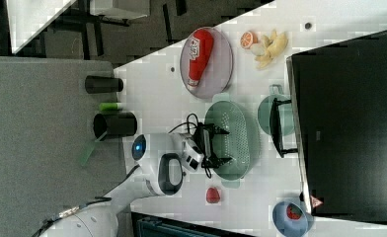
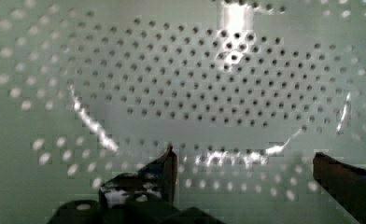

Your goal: Drag strainer right to left.

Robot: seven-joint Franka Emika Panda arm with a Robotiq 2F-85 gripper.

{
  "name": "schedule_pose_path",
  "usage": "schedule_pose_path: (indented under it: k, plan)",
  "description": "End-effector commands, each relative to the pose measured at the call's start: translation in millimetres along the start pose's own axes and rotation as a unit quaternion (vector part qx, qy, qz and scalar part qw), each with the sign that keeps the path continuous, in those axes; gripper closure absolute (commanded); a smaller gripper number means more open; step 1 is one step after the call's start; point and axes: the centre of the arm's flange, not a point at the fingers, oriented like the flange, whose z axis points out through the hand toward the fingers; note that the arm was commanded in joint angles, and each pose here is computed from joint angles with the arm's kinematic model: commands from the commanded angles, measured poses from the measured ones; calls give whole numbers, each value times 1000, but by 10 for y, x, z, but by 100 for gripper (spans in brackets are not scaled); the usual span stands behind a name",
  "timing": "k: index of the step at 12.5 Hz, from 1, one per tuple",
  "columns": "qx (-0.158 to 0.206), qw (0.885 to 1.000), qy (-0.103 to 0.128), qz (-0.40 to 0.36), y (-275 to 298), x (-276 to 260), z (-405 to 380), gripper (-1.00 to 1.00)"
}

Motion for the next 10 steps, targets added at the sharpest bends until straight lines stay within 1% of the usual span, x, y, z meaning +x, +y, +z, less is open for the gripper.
schedule_pose_path:
  k: [1, 3, 10]
  plan:
    - [27, 1000, -7, 3, -98, -310, -152, -100]
    - [23, 1000, -11, -9, -81, -487, -147, -100]
    - [12, 999, -41, -9, -71, -1106, -176, -100]
